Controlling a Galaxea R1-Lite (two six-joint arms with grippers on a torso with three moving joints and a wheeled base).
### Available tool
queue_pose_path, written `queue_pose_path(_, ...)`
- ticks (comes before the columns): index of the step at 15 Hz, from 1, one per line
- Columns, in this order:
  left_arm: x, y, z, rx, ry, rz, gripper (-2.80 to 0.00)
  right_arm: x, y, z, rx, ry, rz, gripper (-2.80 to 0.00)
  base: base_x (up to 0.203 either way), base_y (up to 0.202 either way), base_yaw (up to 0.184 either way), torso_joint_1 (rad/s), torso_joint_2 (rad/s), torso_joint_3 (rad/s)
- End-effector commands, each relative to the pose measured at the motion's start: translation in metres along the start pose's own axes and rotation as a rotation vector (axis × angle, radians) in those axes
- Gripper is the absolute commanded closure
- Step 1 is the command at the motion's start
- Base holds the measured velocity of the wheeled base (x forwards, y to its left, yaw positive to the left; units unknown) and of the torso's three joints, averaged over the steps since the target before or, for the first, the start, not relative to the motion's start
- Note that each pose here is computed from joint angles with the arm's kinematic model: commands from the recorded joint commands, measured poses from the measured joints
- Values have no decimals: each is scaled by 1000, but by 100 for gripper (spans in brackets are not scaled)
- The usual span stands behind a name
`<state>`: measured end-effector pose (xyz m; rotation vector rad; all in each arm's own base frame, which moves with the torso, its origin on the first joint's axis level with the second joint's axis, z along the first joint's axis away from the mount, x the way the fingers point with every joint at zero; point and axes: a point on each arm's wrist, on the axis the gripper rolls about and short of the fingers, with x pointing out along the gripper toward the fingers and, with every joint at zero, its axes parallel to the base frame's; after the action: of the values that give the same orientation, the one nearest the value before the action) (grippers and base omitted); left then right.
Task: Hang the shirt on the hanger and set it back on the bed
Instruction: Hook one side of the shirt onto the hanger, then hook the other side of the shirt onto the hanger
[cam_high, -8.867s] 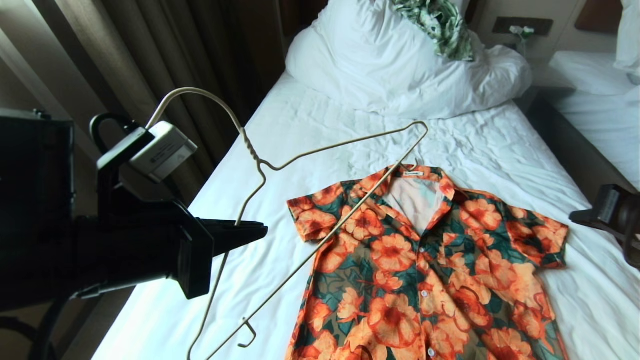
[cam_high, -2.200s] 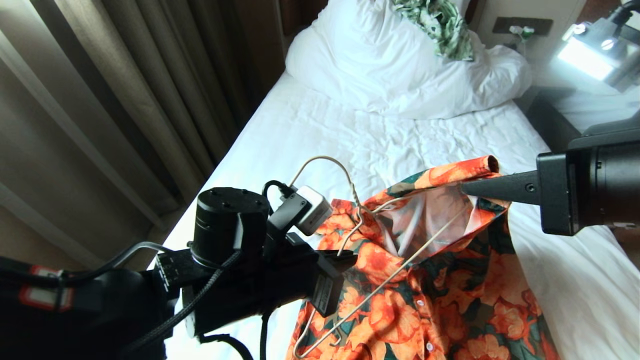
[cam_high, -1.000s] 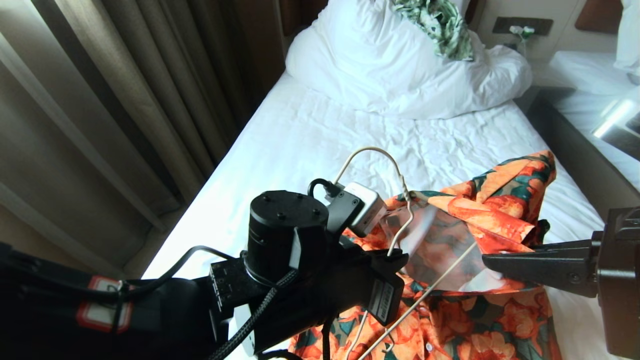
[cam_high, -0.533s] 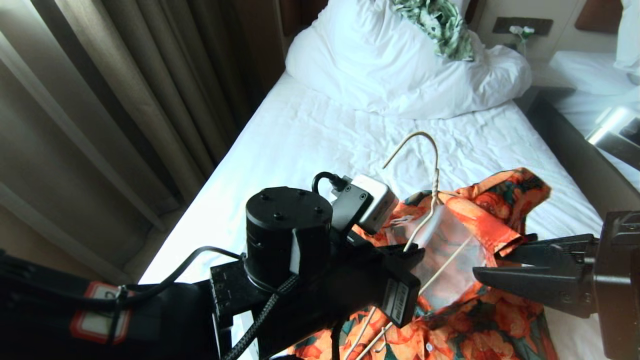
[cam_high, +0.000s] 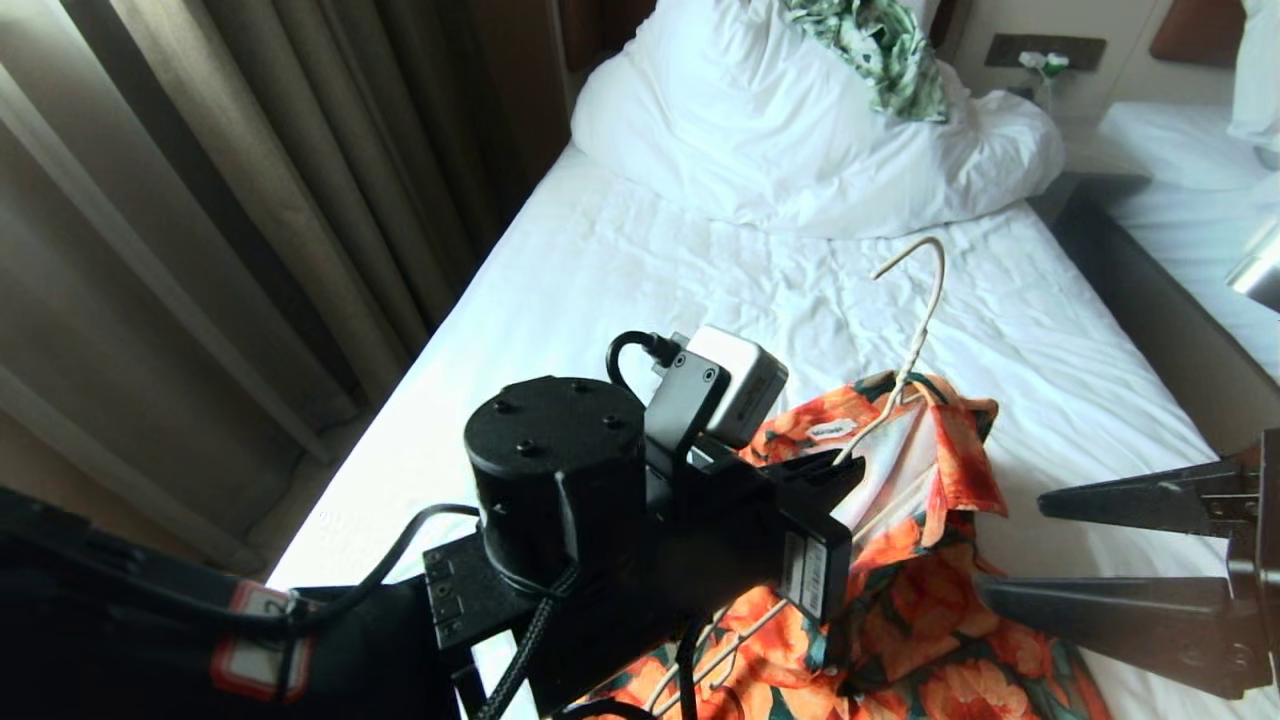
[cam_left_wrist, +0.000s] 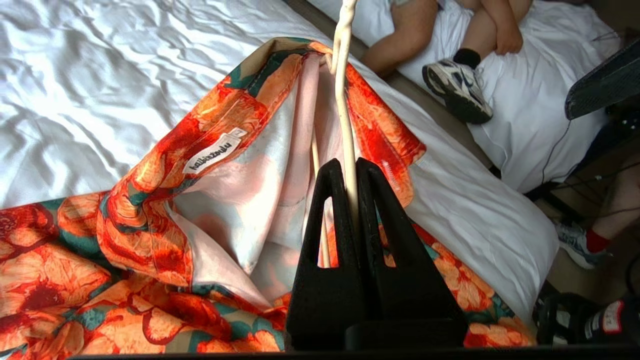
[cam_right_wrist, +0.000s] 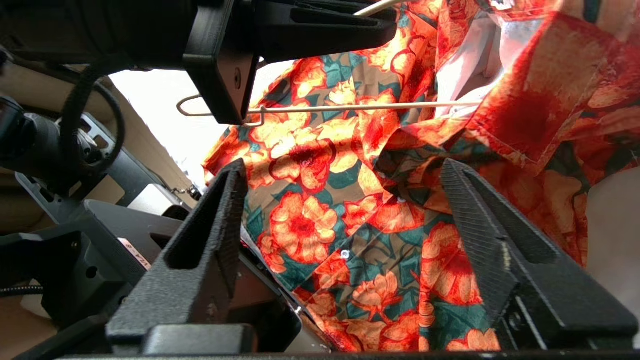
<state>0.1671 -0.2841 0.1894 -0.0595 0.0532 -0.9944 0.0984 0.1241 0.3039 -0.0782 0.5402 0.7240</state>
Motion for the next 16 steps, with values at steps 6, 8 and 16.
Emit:
queue_pose_path(6,13,0,-30,-35,1,-7,0,-2,0,3,10,-17,-2,-280,0,0,0,0,0,0)
queue_pose_path(8,19,0,-38,-78,-14,-42,0,-4,-2,3,15,-21,-6,-280,0,0,0,0,0,0)
queue_pose_path(16,18,2,-59,-113,-136,-64,0,7,-27,-5,118,103,-168,0,0,0,0,0,0,0)
